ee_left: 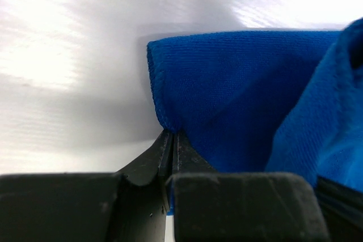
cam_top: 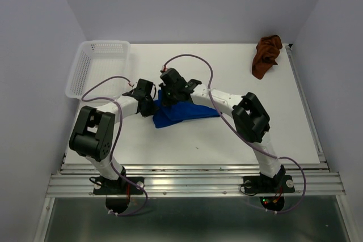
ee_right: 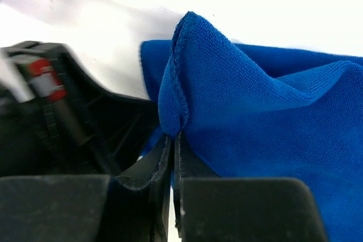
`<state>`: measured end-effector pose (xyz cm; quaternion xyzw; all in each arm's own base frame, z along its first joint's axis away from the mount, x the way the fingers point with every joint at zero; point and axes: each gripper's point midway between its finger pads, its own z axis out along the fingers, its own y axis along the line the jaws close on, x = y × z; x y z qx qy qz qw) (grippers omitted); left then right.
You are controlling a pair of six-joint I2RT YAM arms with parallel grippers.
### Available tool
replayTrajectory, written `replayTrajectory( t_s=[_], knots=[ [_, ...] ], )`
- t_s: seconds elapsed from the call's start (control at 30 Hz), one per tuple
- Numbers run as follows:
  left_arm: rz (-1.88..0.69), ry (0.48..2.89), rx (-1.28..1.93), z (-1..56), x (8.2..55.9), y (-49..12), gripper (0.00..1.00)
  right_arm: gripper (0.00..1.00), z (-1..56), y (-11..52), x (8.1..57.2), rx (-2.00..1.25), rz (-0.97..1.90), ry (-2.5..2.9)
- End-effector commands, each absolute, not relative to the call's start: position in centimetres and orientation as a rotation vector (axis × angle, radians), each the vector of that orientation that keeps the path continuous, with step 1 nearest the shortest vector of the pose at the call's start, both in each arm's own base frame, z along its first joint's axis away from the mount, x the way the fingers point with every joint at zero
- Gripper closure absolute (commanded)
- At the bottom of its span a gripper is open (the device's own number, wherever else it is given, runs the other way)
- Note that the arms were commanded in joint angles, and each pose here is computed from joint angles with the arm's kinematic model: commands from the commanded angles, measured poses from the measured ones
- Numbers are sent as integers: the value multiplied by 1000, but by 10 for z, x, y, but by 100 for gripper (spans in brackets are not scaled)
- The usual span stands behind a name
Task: Roll the towels
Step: Fold the towel
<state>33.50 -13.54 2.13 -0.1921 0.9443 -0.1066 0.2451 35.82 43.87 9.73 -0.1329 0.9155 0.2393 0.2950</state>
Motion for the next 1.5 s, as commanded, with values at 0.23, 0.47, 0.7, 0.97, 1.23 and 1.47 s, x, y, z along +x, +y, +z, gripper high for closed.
replayTrajectory(
  t_s=[0.23,0.47,0.7,0.97,1.23,1.47],
  knots=[
    [-170,2549,-568,37,329,-117,94,91,84,463,355,-407,731,2432],
    [-177,2556,-571,36,328,-118,94,76,84,473,348,-431,815,2432],
    [-160,2538,-587,42,326,-114,87,59,112,480,335,-501,937,2388],
    [-149,2504,-619,60,319,-107,72,40,154,443,338,-418,814,2292],
    [-329,2404,-566,113,327,-124,25,0,162,342,364,-177,657,2299],
    [-485,2396,-356,137,349,-191,7,0,158,261,393,10,543,2296]
  ],
)
